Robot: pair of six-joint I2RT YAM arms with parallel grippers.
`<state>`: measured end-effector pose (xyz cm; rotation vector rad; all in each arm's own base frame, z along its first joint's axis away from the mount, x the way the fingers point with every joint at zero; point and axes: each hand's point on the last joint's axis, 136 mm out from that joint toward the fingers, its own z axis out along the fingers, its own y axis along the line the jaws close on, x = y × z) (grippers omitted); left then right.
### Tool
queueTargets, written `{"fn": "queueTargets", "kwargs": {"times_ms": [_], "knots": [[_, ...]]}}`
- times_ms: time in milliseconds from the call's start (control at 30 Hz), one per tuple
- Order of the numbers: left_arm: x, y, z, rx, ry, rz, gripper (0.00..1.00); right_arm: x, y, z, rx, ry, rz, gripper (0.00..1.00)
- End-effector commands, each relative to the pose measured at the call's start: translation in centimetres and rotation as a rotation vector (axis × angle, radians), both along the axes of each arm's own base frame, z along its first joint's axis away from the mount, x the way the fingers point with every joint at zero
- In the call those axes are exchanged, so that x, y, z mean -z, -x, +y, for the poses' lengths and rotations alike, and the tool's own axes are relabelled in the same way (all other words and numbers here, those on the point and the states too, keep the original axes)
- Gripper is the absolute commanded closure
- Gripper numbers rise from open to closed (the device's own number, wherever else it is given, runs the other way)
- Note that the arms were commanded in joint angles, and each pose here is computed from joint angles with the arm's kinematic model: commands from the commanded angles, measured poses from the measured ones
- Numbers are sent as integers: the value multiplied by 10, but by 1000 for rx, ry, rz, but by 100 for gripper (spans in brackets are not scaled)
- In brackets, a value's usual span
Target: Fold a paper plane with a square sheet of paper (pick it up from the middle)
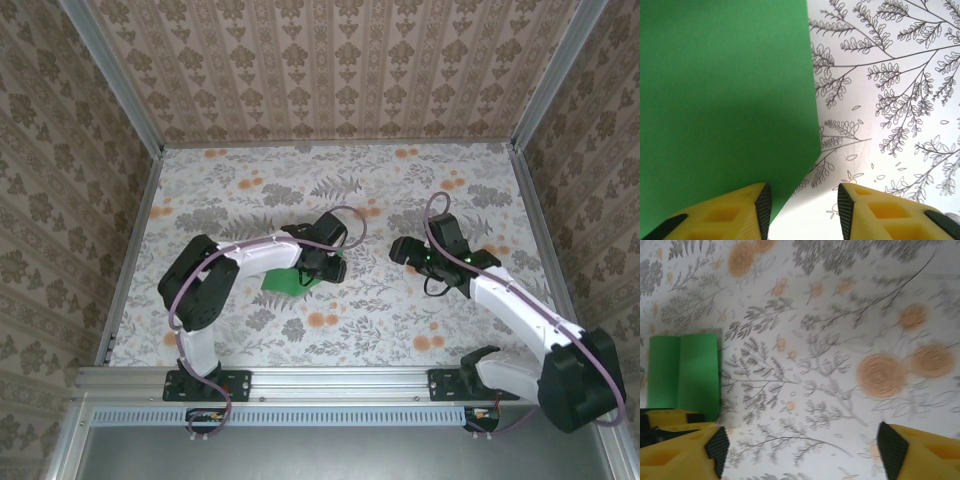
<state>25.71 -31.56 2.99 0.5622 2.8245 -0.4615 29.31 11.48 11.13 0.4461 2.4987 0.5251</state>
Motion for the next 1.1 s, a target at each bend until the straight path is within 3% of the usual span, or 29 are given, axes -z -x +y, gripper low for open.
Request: {"fn": "queueTargets", "kwargs": {"times_ms": [0,167,300,567,833,900,1000,1067], "knots": [[-13,0,-7,-21,112,21,65,-10,-16,41,-102,-179,-18,31],[-4,-1,9,-70,93,22,79,5,-29,94,-218,-271,22,62],[-1,0,16,-94,92,29,85,19,-37,135,-285,-298,68,75],[0,-3,23,-125,102,38,93,57,-50,179,-306,-374,170,86],[-21,-8,23,-136,167,32,96,95,-45,178,-287,-300,280,89],[-28,-15,44,-194,154,13,87,104,-43,173,-276,-260,301,89],[-36,-20,80,-289,129,-13,58,112,-40,168,-271,-237,325,89],[-37,-20,102,-341,119,-18,44,114,-40,168,-271,-231,327,89]]}}
